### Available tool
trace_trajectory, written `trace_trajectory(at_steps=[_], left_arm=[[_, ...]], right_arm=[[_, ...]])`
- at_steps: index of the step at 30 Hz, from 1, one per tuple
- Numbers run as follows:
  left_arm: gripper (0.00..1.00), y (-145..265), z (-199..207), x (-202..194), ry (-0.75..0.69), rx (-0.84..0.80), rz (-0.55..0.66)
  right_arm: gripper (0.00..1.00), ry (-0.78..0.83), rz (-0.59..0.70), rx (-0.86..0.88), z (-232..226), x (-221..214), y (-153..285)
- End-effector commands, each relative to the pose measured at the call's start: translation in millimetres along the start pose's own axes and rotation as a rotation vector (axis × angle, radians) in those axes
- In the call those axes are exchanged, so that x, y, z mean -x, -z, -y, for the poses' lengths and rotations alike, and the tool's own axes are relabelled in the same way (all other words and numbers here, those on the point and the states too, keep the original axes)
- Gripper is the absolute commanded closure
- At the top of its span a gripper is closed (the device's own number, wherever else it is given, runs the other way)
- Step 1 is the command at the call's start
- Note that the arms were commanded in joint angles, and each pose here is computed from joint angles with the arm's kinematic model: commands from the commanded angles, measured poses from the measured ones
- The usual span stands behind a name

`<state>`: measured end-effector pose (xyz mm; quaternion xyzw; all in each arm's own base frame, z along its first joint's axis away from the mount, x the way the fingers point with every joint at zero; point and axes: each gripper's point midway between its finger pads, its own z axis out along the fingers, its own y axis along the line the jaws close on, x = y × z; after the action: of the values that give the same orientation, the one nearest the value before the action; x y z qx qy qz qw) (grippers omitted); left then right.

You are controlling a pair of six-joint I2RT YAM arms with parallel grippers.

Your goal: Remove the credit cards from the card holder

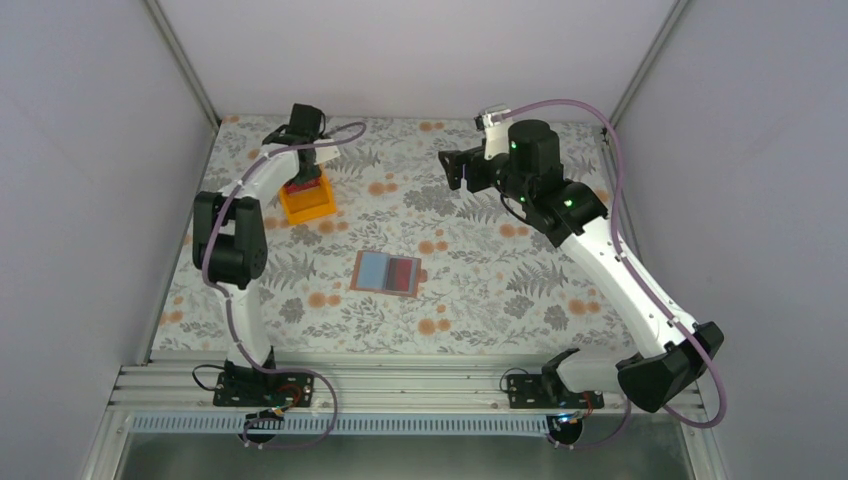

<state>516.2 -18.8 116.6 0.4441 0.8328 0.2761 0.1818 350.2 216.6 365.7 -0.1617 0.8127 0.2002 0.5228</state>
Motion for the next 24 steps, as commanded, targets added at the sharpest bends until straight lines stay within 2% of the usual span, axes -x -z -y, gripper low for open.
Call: trace_trajectory(at_steps=[1,4,7,9,11,19,24], left_arm=[[0.34,28,-13,-1,-0.002,0.011,0.062],[0.34,44,-21,3,0.021,0.018,0.110],[0.34,81,-33,18,0.111,-0.010,0.229],[0.34,107,-26,25,0.136,-0.076,0.320],[0.34,124,-12,23,0.126,-0.129,0.360],[0.37,141,59,-11,0.123,-0.310,0.340],[0.41,101,63,-27,0.115,-0.243,0.223]], right_arm=[[0.00,-0.007,-0.017,0.018,0,-6,0],[0.00,-0.014,-0.034,0.032,-2,-10,-1],[0.00,-0.018,-0.070,0.073,-9,-18,-5],[0.00,-0.021,-0.111,0.109,-15,-26,-10],[0.00,-0.023,-0.153,0.142,-20,-37,-15],[0.00,-0.080,-0.283,0.333,-49,-70,-31],[0.00,-0.112,-0.348,0.384,-57,-88,-42]])
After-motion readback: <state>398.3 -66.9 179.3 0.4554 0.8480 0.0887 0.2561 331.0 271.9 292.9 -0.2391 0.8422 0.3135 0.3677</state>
